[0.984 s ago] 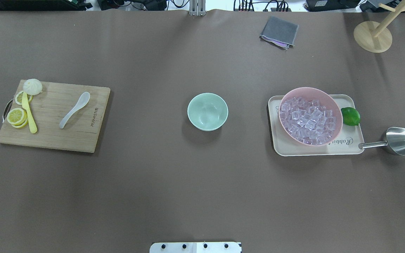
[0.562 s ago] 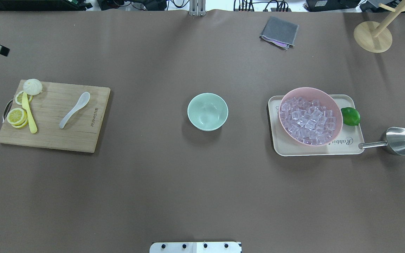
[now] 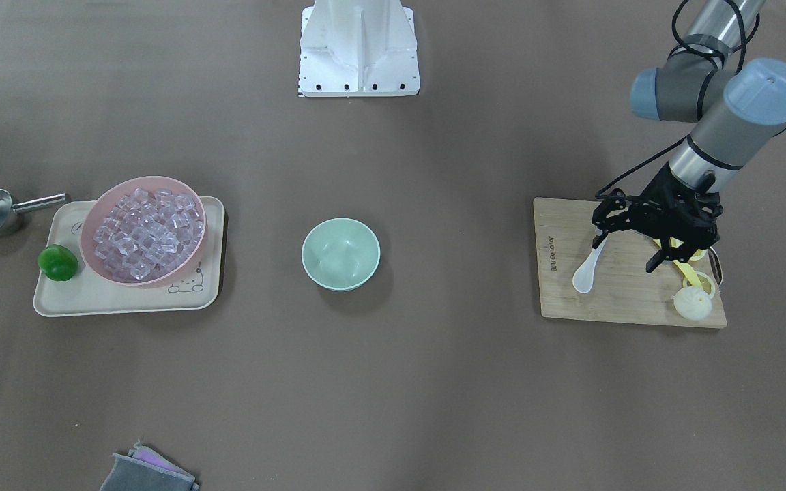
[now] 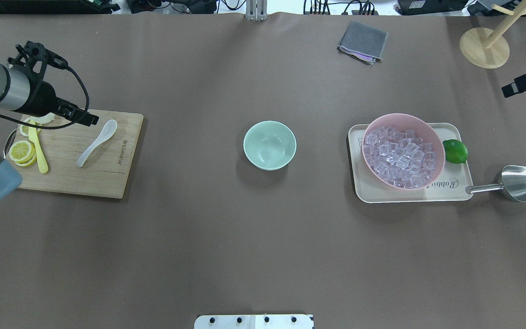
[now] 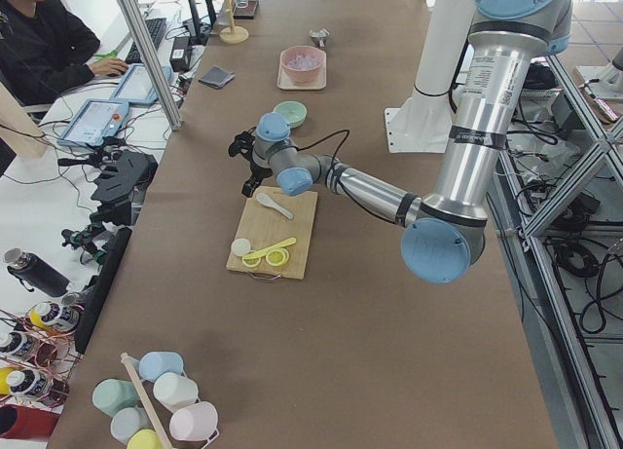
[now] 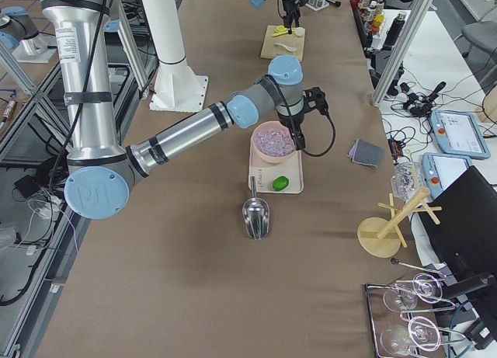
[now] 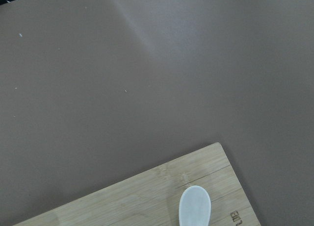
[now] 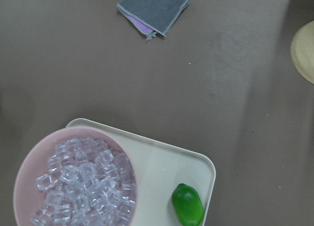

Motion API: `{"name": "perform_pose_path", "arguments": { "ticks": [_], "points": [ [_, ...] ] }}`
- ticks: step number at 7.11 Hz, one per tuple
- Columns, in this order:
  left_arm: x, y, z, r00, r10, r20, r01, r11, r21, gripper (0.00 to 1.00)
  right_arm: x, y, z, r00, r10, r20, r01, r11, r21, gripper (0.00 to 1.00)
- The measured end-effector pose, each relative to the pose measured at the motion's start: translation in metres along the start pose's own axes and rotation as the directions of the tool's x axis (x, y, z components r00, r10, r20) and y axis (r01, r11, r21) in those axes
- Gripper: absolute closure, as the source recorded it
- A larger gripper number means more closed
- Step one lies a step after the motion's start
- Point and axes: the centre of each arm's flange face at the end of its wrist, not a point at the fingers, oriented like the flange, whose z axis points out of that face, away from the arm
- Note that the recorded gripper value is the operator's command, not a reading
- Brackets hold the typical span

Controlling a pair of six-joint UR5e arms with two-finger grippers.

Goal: Put spoon and ice into bowl

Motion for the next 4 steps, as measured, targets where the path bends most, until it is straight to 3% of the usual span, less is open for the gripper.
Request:
{"name": "perform_pose_path", "arguments": {
  "ticks": [4],
  "points": [
    [0.002, 0.035, 0.039, 1.000, 0.020, -0.023, -0.020, 0.999, -0.034, 0.23, -0.034, 0.000, 0.027, 0.998, -0.060, 0.019, 0.060, 0.998, -0.002, 0.00]
  ]
}}
